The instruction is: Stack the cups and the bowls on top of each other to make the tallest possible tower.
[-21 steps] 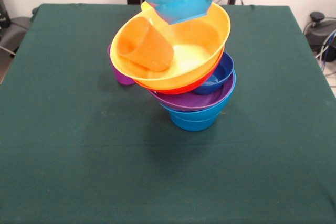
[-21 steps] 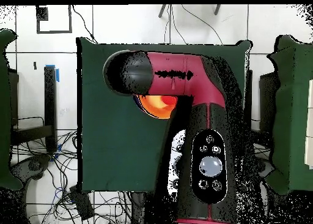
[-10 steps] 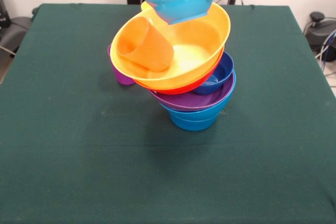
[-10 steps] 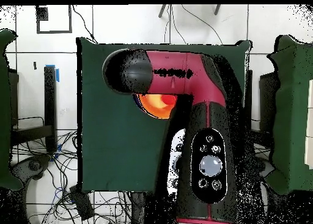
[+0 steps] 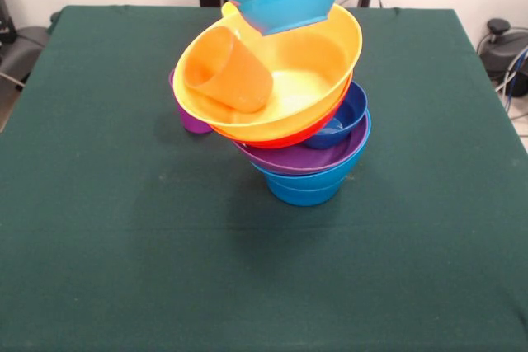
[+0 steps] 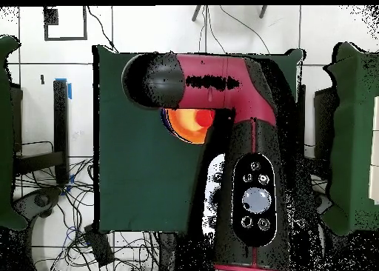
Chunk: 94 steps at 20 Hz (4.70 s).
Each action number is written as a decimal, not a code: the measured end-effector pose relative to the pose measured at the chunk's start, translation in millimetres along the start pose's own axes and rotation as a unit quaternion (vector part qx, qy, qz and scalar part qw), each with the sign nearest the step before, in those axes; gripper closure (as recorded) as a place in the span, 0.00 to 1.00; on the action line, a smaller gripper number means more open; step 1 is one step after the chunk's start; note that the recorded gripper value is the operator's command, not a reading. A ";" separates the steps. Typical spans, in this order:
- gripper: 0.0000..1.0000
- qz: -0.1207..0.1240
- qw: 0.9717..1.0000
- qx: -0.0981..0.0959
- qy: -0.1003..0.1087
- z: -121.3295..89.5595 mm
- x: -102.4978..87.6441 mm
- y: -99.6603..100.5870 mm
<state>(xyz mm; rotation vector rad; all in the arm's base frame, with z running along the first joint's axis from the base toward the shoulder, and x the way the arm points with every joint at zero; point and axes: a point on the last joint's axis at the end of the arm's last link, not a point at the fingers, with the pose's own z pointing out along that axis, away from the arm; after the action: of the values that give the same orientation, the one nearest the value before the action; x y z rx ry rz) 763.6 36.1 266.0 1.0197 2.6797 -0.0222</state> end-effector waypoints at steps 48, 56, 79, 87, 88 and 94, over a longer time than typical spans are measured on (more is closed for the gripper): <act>0.00 0.010 1.000 0.014 0.002 -20.3 -36.7 -37.1; 0.00 -0.003 1.000 0.012 0.001 -31.9 -21.2 -27.1; 0.00 -0.051 0.998 0.020 0.033 -11.9 60.6 -4.8; 0.00 -0.068 0.997 0.007 0.022 1.2 87.4 3.6; 0.00 -0.069 0.997 0.006 0.021 3.5 90.7 4.2; 0.00 -0.076 0.997 0.001 0.017 13.6 104.2 4.8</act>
<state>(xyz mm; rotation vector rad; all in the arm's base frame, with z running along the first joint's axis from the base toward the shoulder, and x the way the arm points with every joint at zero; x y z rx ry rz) 695.6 106.0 226.4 0.8205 2.7825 -0.0374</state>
